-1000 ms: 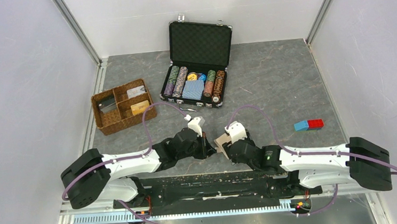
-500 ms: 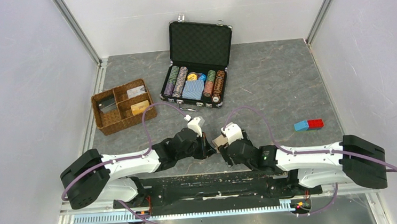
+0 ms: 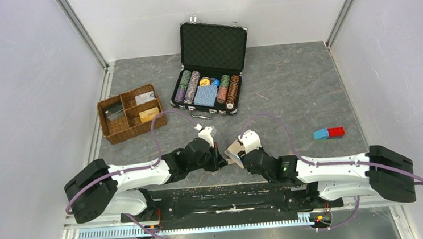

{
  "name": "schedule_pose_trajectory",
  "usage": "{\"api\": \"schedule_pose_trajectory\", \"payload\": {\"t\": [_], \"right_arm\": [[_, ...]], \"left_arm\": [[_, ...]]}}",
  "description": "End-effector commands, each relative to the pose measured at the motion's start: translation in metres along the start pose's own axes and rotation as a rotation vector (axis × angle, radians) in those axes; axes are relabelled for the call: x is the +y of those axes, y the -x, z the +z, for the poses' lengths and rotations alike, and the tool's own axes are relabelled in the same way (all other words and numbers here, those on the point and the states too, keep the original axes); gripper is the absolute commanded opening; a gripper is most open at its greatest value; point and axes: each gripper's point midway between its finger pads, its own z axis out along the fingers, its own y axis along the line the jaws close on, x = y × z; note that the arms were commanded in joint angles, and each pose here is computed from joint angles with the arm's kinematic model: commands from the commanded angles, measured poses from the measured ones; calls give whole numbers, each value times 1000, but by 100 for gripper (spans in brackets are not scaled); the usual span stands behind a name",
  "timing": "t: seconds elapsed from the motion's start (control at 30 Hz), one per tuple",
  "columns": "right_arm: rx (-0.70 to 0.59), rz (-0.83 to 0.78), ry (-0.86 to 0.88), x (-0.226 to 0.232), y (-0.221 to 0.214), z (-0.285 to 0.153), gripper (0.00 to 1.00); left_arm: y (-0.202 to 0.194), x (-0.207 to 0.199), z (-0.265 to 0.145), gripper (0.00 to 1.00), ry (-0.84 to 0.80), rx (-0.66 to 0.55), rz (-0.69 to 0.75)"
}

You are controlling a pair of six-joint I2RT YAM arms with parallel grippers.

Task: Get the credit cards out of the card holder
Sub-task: Open the card holder at the center of the board.

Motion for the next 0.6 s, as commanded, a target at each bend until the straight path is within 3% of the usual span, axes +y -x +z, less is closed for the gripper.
{"api": "schedule_pose_trajectory", "payload": {"t": [0.0,0.37,0.57], "right_arm": [[-89,72,-61,-12,19,-7,47],[-60,149,-256,-74,18,-7,47],[43,205,-292,-98,-11,3,48]], "left_arm": [[6,7,-5,2,30,-38,-15],[3,14,-10,2,52,-40,-12],[6,21,-13,2,89,-49,-6]]}}
